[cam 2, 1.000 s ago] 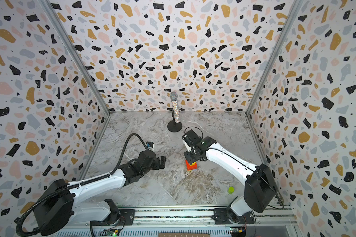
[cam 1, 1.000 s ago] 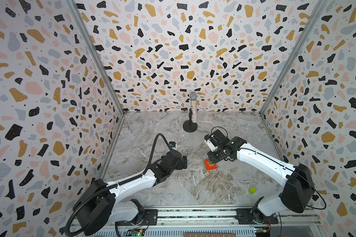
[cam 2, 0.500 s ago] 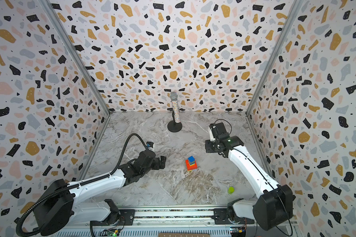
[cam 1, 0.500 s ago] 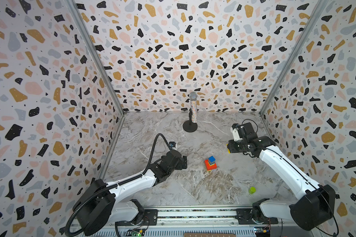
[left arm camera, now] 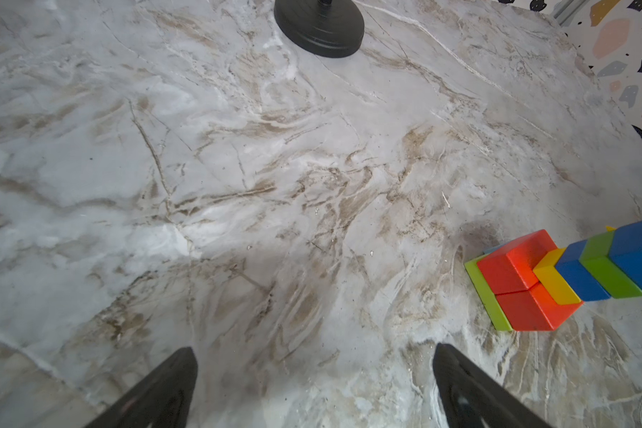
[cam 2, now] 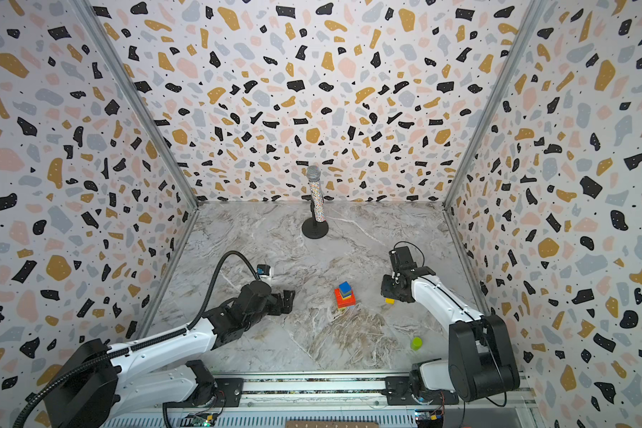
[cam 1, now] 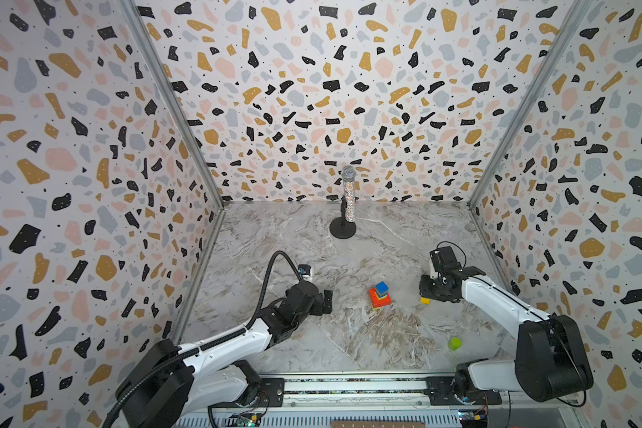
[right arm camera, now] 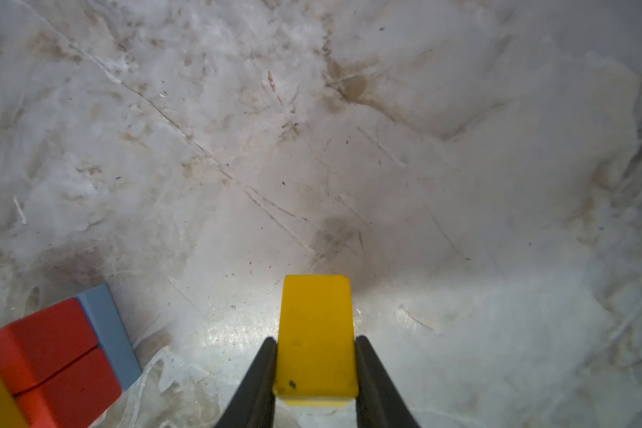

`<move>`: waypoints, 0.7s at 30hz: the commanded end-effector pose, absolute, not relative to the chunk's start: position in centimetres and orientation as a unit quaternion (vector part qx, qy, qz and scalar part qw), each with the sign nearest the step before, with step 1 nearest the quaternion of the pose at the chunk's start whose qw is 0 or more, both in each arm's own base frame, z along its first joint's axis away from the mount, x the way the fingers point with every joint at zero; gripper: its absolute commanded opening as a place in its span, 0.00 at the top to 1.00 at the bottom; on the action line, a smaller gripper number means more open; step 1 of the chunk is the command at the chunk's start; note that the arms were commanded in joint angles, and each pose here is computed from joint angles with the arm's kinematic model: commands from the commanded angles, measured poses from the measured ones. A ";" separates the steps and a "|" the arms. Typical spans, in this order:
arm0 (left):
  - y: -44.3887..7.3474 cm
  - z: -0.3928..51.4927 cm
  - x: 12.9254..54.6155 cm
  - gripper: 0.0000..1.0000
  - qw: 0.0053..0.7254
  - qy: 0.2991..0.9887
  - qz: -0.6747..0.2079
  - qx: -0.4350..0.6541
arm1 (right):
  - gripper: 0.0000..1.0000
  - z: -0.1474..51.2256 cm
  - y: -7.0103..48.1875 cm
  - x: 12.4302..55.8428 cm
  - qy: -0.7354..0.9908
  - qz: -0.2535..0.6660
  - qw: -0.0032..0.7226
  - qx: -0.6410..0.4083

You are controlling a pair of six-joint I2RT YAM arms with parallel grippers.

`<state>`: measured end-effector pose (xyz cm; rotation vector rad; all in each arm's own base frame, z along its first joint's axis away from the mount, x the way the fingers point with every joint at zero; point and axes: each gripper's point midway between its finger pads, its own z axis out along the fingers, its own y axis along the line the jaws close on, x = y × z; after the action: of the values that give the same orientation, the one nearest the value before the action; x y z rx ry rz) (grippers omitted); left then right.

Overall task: Build the wood block tower
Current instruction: 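Carry the yellow block away and set it on the table with the right gripper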

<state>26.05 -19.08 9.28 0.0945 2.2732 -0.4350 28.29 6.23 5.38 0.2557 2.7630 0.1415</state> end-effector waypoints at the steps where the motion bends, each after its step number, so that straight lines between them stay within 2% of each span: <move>1: -19.5 10.3 26.2 0.00 0.416 0.887 -0.197 0.034 | 0.65 5.1 5.6 28.5 0.974 0.037 0.193 0.116; 3: -19.6 10.3 26.1 0.00 0.416 0.886 -0.203 0.035 | 0.51 4.8 5.5 28.1 0.974 0.035 0.191 0.113; 8: -19.7 10.6 25.8 0.00 0.418 0.882 -0.212 0.038 | 0.35 4.9 4.9 27.3 0.974 0.022 0.191 0.121; 11: -19.7 10.6 25.6 0.00 0.419 0.880 -0.219 0.037 | 0.34 6.4 3.7 26.6 0.969 -0.003 0.198 0.150; 16: -19.6 9.7 25.1 0.00 0.415 0.880 -0.225 0.039 | 0.34 7.9 1.4 22.9 0.949 -0.031 0.194 0.245; 21: -20.1 9.0 24.7 0.00 0.406 0.880 -0.243 0.044 | 0.34 7.0 -0.3 18.7 0.913 -0.034 0.186 0.362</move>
<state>24.31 -19.15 8.00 0.1181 2.2667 -0.5389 22.89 1.61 8.76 0.7451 2.5695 0.0111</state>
